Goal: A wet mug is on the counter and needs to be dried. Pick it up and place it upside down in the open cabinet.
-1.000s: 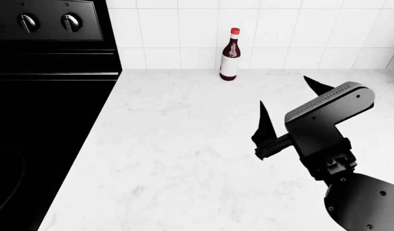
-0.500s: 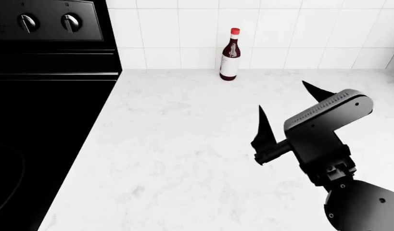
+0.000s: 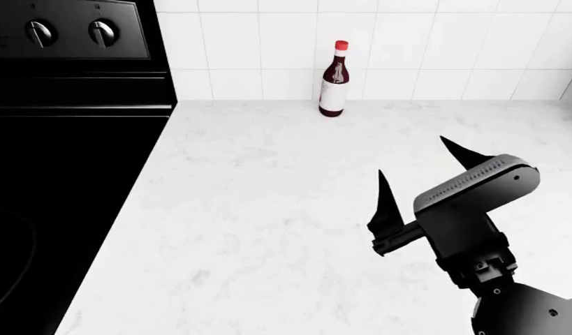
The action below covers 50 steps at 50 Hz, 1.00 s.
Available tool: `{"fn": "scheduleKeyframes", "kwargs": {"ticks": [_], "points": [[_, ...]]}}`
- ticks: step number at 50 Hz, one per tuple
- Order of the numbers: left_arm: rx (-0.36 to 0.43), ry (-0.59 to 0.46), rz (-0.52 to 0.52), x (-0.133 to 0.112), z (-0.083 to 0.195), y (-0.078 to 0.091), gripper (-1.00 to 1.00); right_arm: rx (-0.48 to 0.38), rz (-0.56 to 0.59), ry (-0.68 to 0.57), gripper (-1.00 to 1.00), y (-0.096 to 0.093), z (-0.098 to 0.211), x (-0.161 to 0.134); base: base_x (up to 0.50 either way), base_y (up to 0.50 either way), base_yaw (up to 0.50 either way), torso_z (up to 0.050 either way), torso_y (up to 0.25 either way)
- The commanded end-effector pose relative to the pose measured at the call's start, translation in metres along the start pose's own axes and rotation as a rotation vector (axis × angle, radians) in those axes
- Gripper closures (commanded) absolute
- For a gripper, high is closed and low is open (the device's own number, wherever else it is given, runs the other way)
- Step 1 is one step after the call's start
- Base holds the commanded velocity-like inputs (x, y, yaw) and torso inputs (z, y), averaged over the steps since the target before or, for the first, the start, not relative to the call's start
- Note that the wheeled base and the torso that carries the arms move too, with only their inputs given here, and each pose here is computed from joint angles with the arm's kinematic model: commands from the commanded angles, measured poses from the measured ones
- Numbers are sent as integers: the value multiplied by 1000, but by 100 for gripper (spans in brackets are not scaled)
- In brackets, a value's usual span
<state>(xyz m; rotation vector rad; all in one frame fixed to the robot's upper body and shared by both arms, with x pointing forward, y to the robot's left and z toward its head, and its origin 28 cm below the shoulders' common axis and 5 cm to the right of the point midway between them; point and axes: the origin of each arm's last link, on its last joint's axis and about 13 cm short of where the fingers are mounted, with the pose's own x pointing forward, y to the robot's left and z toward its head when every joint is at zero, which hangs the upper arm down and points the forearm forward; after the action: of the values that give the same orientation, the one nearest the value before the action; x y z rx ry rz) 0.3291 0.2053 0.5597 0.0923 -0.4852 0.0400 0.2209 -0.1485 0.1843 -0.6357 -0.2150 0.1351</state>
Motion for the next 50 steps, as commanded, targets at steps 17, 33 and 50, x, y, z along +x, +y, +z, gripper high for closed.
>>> {"fn": "scheduleKeyframes", "kwargs": {"ticks": [17,33,50], "points": [[-4,181,16,3,-39,-7,100,-9,5,9,-100,4,-2,-9,0,0,0,0,1],[-6,211,16,5,-53,-10,100,-14,10,4,-100,5,-2,-12,0,0,0,0,0],[6,205,21,5,-53,-9,-100,1,12,2,-100,7,-4,-14,0,0,0,0,0]]}}
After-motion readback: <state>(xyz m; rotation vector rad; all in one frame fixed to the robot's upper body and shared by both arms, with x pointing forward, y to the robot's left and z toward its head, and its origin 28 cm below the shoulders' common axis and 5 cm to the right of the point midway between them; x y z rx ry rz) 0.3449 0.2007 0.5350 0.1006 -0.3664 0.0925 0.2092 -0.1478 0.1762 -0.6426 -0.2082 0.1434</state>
